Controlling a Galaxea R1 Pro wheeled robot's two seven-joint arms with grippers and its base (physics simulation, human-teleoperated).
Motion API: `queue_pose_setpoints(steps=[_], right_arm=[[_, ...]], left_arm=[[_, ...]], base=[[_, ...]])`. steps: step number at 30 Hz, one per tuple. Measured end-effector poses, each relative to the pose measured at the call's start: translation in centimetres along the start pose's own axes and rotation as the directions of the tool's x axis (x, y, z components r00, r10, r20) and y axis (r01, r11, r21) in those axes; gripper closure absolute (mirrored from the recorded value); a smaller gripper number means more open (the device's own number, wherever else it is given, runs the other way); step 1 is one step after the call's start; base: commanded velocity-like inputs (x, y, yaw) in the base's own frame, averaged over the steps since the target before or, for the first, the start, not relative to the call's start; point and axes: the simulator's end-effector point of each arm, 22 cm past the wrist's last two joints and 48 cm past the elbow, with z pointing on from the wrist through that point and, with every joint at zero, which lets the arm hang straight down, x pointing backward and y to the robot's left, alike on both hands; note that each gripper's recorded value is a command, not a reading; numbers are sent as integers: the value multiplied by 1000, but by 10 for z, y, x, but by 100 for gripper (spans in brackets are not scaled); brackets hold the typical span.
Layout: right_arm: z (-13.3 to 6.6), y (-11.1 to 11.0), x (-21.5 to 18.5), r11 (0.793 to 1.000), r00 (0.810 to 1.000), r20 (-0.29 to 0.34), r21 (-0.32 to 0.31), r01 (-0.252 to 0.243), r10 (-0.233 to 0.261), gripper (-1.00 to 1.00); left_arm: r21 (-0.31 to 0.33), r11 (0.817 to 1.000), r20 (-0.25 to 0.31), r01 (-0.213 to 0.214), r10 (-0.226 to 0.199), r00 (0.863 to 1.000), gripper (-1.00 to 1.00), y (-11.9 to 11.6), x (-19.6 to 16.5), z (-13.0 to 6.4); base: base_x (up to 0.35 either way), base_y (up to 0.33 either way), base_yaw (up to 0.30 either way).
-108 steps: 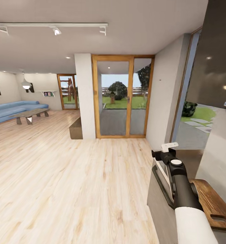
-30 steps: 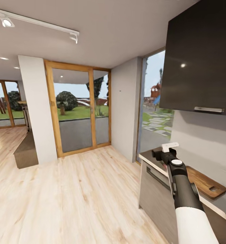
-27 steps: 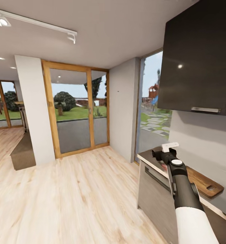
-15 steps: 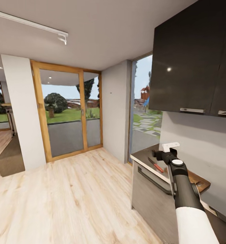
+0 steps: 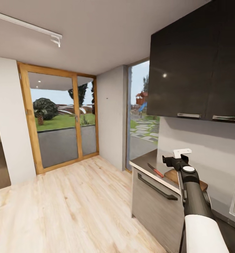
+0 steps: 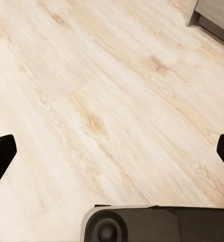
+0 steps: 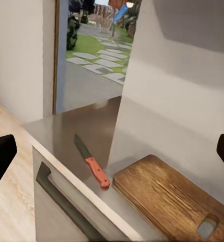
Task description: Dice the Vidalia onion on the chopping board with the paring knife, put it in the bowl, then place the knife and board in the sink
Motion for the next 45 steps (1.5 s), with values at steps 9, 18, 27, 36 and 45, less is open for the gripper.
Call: queue_pose_setpoints(steps=[9, 18, 27, 36, 45], right_arm=[[-3, -2, -6, 1000, 1000, 10, 2, -2, 2, -100], [-6, -3, -12, 1000, 1000, 20, 3, -4, 4, -100], [-10, -5, -17, 1000, 1000, 30, 5, -6, 6, -100], [-13, -6, -23, 1000, 999, 40, 6, -8, 8, -100], [-15, -7, -26, 1000, 999, 45, 8, -9, 9, -100]], left_arm=[[0, 1000, 9, 0, 0, 1000, -100, 0, -2, 2], [1, 1000, 19, 0, 0, 1000, -100, 0, -4, 4], [1, 1000, 29, 1, -1, 1000, -100, 0, -7, 5], [1, 1000, 40, 1, -1, 999, -100, 0, -9, 7], [2, 1000, 45, 1, -1, 999, -100, -1, -10, 8]], base=[[0, 293, -196], [0, 294, -196], [0, 294, -196], [20, 294, -197], [109, 284, -224]])
